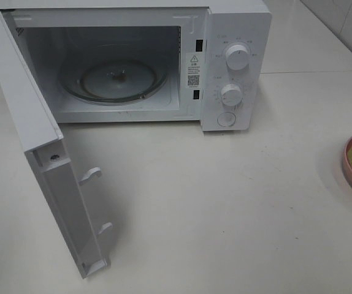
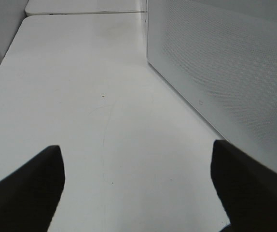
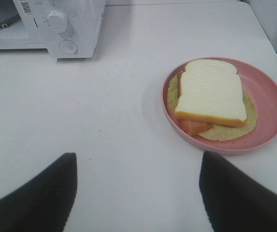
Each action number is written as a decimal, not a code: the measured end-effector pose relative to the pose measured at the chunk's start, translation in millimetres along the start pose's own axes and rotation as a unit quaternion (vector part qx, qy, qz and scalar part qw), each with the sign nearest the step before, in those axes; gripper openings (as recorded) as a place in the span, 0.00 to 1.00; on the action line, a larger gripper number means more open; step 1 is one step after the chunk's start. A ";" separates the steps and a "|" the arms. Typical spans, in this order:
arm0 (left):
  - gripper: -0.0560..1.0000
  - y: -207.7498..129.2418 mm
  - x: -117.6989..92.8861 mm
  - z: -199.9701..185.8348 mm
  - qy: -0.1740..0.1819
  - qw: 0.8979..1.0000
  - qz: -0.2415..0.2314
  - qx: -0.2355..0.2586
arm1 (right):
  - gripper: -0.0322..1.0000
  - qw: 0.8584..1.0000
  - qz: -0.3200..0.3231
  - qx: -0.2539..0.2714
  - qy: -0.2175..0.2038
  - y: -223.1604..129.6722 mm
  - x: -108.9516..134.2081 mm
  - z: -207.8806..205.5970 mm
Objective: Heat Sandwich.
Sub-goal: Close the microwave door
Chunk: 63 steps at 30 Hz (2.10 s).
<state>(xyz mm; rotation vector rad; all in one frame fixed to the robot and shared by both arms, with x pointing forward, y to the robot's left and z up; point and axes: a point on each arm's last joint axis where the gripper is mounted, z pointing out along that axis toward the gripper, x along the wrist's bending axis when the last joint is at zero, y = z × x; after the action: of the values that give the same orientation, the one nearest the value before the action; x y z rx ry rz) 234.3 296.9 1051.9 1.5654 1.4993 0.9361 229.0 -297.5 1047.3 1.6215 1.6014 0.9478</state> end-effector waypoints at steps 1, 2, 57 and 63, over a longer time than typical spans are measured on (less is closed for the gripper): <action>0.77 0.0 0.0 0.0 0.000 1.000 0.000 0.000 | 0.71 1.000 0.000 0.000 0.000 0.0 0.0 0.0; 0.77 0.0 0.0 0.0 0.000 1.000 0.000 0.000 | 0.70 1.000 0.000 0.000 0.000 0.0 0.0 0.0; 0.77 0.0 0.2 0.0 0.001 1.000 0.001 0.000 | 0.68 1.000 0.000 0.000 0.000 0.0 0.0 0.0; 0.50 0.0 0.2 0.0 0.001 1.000 0.001 0.000 | 0.68 1.000 0.000 0.000 0.000 0.0 0.0 0.0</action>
<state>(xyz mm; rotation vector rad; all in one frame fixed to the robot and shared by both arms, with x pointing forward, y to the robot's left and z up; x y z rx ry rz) 234.3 297.1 1051.9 1.5661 1.5002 0.9392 229.0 -297.5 1047.3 1.6215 1.6014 0.9478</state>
